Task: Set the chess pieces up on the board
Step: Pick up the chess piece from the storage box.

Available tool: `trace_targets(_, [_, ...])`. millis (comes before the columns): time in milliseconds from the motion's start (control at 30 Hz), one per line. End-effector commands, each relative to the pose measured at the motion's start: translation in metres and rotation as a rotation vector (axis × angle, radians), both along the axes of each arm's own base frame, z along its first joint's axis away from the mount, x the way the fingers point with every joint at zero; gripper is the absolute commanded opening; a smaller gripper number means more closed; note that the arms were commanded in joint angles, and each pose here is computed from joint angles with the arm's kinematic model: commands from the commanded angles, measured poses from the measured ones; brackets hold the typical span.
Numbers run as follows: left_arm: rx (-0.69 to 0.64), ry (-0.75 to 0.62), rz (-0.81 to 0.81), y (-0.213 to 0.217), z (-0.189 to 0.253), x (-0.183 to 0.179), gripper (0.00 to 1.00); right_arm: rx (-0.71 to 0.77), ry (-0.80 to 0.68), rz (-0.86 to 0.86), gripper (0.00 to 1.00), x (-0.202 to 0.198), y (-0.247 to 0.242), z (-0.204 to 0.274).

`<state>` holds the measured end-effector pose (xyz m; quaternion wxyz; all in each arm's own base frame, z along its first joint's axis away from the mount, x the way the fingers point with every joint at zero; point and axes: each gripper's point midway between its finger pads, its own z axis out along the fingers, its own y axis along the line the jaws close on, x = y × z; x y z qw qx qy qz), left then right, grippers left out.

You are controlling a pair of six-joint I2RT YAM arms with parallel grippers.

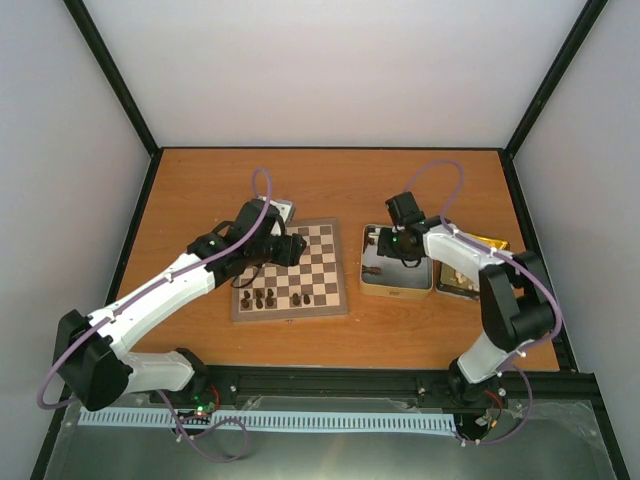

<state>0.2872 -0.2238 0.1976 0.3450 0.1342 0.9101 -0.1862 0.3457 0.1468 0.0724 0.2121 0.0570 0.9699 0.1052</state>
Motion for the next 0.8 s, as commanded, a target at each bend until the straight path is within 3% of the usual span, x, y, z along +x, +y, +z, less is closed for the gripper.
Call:
trace_targets(0, [-0.046, -0.032, 0.026, -0.001, 0.010, 0.006, 0.63, -0.084, -0.043, 0.004, 0.48, 0.025, -0.006, -0.006])
trace_targets(133, [-0.045, -0.024, 0.019, -0.002, 0.007, 0.005, 0.63, -0.187, -0.073, -0.067, 0.45, 0.034, -0.026, -0.014])
trace_targets(600, [-0.038, -0.027, 0.023, -0.002, 0.006, 0.007, 0.63, -0.254, -0.063, -0.070, 0.32, 0.050, -0.029, -0.047])
trace_targets(767, [-0.035, -0.063, 0.054, 0.005, 0.014, 0.010, 0.63, -0.274, -0.066, -0.047, 0.23, 0.053, -0.029, -0.052])
